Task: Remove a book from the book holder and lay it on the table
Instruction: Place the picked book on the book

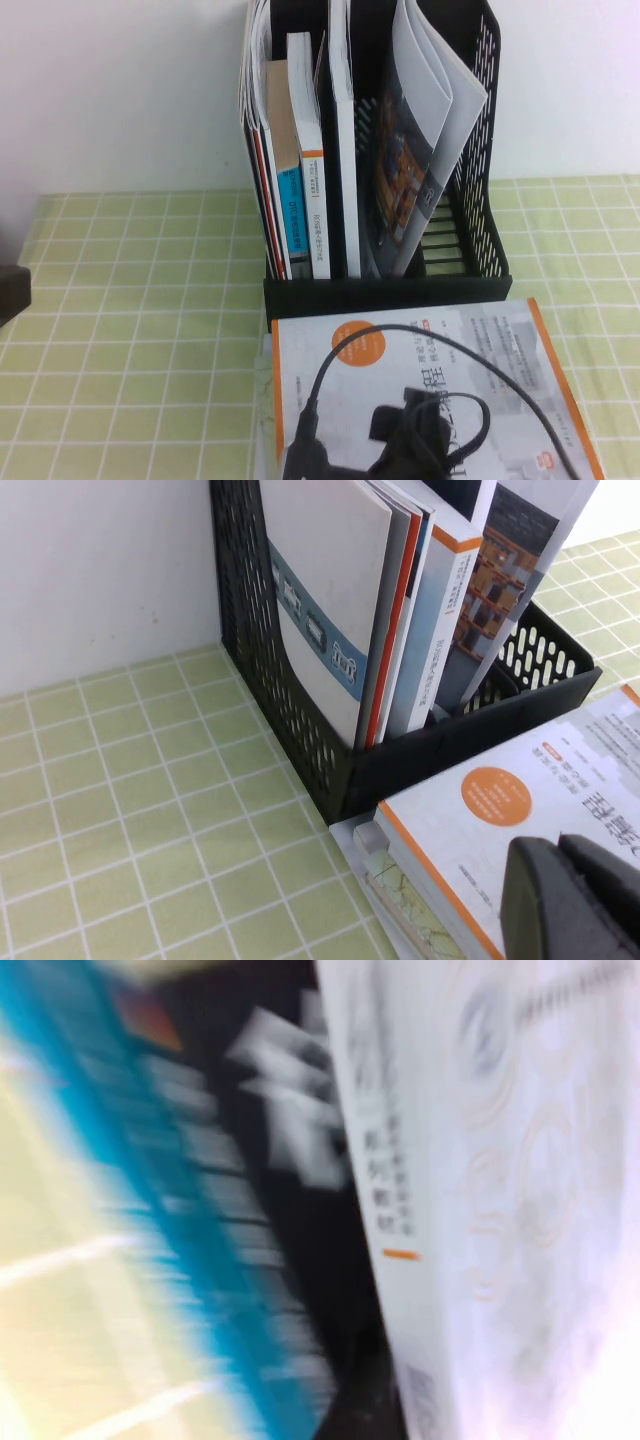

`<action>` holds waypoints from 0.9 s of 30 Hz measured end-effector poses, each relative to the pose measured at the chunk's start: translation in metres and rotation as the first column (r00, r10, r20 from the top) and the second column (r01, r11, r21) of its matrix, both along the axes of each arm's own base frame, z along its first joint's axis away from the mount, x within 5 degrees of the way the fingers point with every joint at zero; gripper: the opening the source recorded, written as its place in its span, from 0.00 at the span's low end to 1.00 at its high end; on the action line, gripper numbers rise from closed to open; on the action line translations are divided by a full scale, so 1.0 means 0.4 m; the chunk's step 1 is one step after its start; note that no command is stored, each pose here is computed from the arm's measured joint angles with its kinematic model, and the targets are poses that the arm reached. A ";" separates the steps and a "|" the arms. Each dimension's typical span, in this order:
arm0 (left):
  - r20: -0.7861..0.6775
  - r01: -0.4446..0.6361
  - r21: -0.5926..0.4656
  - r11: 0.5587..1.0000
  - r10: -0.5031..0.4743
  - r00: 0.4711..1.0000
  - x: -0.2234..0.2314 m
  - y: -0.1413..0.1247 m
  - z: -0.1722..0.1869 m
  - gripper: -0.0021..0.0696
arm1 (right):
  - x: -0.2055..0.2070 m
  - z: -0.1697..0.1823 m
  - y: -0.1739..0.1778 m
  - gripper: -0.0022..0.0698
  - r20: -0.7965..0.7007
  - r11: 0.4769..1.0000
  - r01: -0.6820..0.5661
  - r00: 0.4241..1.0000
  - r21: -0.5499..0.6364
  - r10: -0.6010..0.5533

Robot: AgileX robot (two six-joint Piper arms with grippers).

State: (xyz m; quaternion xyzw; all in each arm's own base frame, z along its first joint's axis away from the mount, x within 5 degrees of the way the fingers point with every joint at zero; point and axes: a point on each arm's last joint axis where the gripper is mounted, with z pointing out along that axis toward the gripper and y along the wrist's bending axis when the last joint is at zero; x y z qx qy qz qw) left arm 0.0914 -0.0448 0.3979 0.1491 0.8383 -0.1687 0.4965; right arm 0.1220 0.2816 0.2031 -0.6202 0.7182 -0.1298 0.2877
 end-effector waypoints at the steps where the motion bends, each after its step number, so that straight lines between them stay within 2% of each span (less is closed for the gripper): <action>1: 0.000 0.001 0.002 1.000 -0.001 1.000 0.000 0.000 0.000 0.03 | -0.014 0.013 0.002 0.89 -0.029 0.999 -0.022 0.999 0.031 0.022; 4: 0.002 0.002 0.004 1.000 -0.002 1.000 0.000 0.000 0.000 0.03 | -0.044 0.077 -0.002 0.89 -0.100 0.990 -0.062 0.992 0.126 0.075; 8: 0.003 0.004 0.006 1.000 -0.004 1.000 0.000 0.000 0.000 0.03 | -0.056 0.191 -0.019 0.89 -0.116 0.979 -0.063 0.989 0.195 0.087; 12: 0.004 0.011 -0.002 1.000 -0.011 1.000 -0.001 -0.002 0.001 0.03 | -0.065 0.322 -0.050 0.89 -0.056 0.945 -0.113 0.989 0.307 0.136; 15: 0.037 0.039 -0.030 0.999 -0.038 0.999 0.000 -0.010 0.005 0.03 | -0.072 0.385 -0.089 0.86 0.001 0.929 -0.159 0.986 0.333 0.168; 17: 0.073 0.080 -0.051 0.996 -0.076 0.994 -0.001 -0.019 0.001 0.03 | -0.075 0.404 -0.118 0.77 0.007 0.936 -0.150 0.988 0.318 0.156; 18: 0.101 0.106 -0.057 0.993 -0.100 0.990 -0.002 -0.024 0.000 0.03 | -0.076 0.407 -0.130 0.68 0.005 0.943 -0.141 0.989 0.301 0.146; 21: 0.171 0.170 -0.093 0.981 -0.152 0.973 -0.001 -0.039 -0.022 0.03 | -0.079 0.412 -0.151 0.30 -0.011 0.954 -0.120 0.992 0.273 0.128; 22: 0.192 0.184 -0.122 0.975 -0.159 0.969 0.000 -0.043 -0.033 0.03 | -0.082 0.415 -0.155 0.21 -0.016 0.952 -0.119 0.992 0.283 0.129; 24: 0.227 0.199 -0.186 0.962 -0.155 0.962 0.003 -0.050 -0.056 0.03 | -0.087 0.424 -0.159 0.10 -0.024 0.938 -0.122 0.990 0.325 0.137; 27: 0.260 0.190 -0.280 0.941 -0.116 0.959 0.011 -0.052 -0.108 0.03 | -0.097 0.419 -0.167 0.05 -0.015 0.909 -0.155 0.985 0.386 0.174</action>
